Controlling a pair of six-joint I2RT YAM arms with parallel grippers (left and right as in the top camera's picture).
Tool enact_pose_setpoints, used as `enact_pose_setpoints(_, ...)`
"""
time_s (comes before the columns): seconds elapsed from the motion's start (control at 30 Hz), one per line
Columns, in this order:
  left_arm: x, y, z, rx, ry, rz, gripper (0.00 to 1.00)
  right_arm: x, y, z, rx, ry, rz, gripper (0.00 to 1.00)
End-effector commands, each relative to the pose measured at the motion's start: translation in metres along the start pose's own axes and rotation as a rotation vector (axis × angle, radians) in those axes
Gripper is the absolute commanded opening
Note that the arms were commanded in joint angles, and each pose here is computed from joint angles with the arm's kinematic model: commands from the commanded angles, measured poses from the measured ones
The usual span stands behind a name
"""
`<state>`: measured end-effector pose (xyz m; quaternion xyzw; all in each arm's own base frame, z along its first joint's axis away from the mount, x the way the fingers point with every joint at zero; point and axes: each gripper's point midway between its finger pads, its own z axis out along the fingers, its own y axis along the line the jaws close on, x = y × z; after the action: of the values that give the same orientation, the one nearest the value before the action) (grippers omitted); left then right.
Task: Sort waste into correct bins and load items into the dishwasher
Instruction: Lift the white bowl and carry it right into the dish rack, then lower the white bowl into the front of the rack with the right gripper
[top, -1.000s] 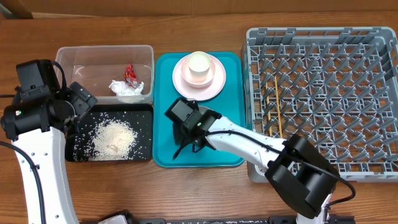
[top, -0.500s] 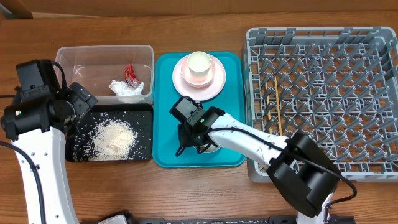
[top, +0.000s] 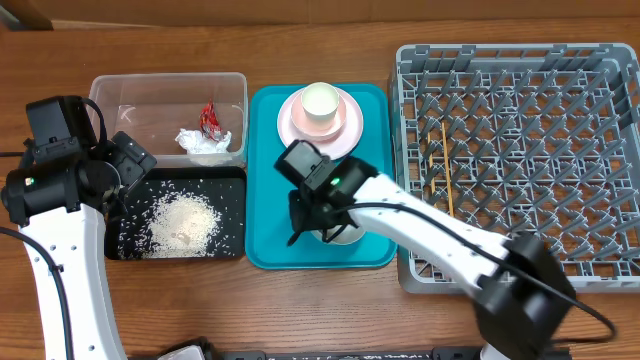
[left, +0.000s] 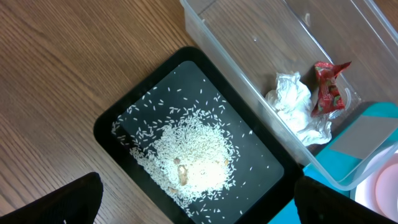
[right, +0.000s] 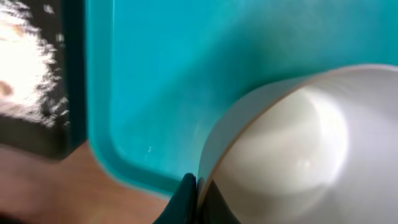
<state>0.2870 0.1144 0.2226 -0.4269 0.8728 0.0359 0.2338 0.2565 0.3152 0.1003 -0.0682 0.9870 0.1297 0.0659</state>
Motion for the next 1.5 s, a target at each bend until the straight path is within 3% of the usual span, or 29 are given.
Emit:
enact_pose_setpoints(0.0,-0.004,-0.002,-0.001,0.007,-0.005,-0.015,1.00,-0.023,0.007,-0.069,-0.115,-0.118,0.012,0.04)
enact_pose_setpoints(0.33,-0.004,-0.002,-0.001,0.006,-0.005,-0.016,1.00,-0.037,-0.035,-0.173,-0.428,-0.181,-0.039,0.04)
enact_pose_setpoints(0.63,-0.004,-0.002,-0.001,0.007,-0.005,-0.016,1.00,-0.034,-0.071,-0.221,-0.726,-0.175,-0.037,0.04)
enact_pose_setpoints(1.07,-0.004,-0.002,-0.001,0.007,-0.005,-0.016,1.00,-0.020,-0.135,-0.222,-0.999,-0.233,0.097,0.04)
enact_pose_setpoints(1.47,-0.004,-0.002,-0.001,0.007,-0.005,-0.016,1.00,0.012,-0.155,-0.178,-1.167,-0.272,0.192,0.04)
